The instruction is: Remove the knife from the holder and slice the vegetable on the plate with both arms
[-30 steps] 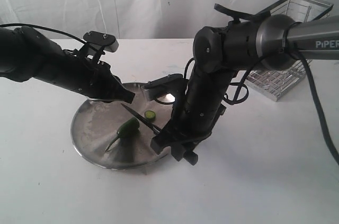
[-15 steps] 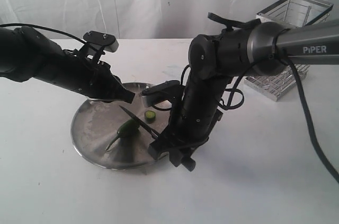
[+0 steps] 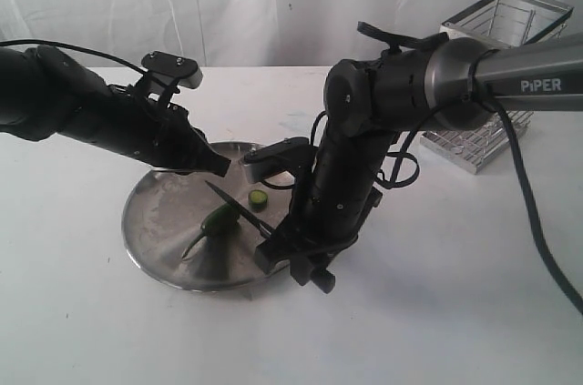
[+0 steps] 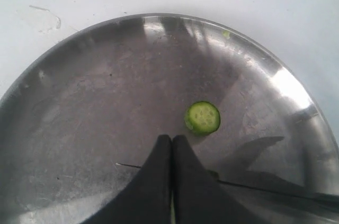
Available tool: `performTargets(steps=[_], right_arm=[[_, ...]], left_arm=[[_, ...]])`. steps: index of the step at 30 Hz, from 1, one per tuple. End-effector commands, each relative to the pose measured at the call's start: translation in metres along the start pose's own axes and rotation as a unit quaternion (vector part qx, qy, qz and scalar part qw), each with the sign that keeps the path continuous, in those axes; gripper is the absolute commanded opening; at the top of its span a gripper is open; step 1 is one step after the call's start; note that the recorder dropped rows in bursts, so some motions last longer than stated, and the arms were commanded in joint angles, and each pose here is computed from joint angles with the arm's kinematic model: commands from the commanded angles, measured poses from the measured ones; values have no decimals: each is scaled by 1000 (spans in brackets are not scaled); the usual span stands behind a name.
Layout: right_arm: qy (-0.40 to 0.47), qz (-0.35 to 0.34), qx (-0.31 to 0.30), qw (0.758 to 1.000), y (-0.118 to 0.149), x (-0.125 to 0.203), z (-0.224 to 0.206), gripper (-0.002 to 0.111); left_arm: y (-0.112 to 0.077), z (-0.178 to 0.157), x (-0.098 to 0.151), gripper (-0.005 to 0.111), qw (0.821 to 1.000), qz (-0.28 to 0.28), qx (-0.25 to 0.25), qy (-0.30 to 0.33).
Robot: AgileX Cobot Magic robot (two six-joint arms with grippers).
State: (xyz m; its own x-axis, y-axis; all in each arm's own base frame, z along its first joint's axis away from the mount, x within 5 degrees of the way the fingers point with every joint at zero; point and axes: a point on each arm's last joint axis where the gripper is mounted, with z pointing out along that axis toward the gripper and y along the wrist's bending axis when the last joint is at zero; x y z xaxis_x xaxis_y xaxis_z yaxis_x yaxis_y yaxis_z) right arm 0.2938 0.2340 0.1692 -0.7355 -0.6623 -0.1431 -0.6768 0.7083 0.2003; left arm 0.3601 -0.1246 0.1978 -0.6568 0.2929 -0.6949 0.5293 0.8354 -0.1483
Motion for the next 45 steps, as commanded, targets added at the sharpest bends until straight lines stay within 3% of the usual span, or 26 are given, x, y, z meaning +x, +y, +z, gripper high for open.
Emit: performTargets(steps=[1,8,19,32,45], right_arm=[[-1,3,-1,1000,0,0,1,0],[-1,3,-1,1000,0,0,1,0],[-4,4,-1,1000,0,0,1,0],[-48,-7,8,999,6,-1,-30,0],[-18,9,-8,1000,4,-1,-7,0]], left_arm=[[0,8,4,0,1000,-15,6,8],[6,17,6,0,999,-34,-18,0],[5,16,5,0,998,-57,-12,-6],[-8,-34,-28,0,996,-42,-12,-82],[-13,-23,-17,0,998,-24,29,-43]])
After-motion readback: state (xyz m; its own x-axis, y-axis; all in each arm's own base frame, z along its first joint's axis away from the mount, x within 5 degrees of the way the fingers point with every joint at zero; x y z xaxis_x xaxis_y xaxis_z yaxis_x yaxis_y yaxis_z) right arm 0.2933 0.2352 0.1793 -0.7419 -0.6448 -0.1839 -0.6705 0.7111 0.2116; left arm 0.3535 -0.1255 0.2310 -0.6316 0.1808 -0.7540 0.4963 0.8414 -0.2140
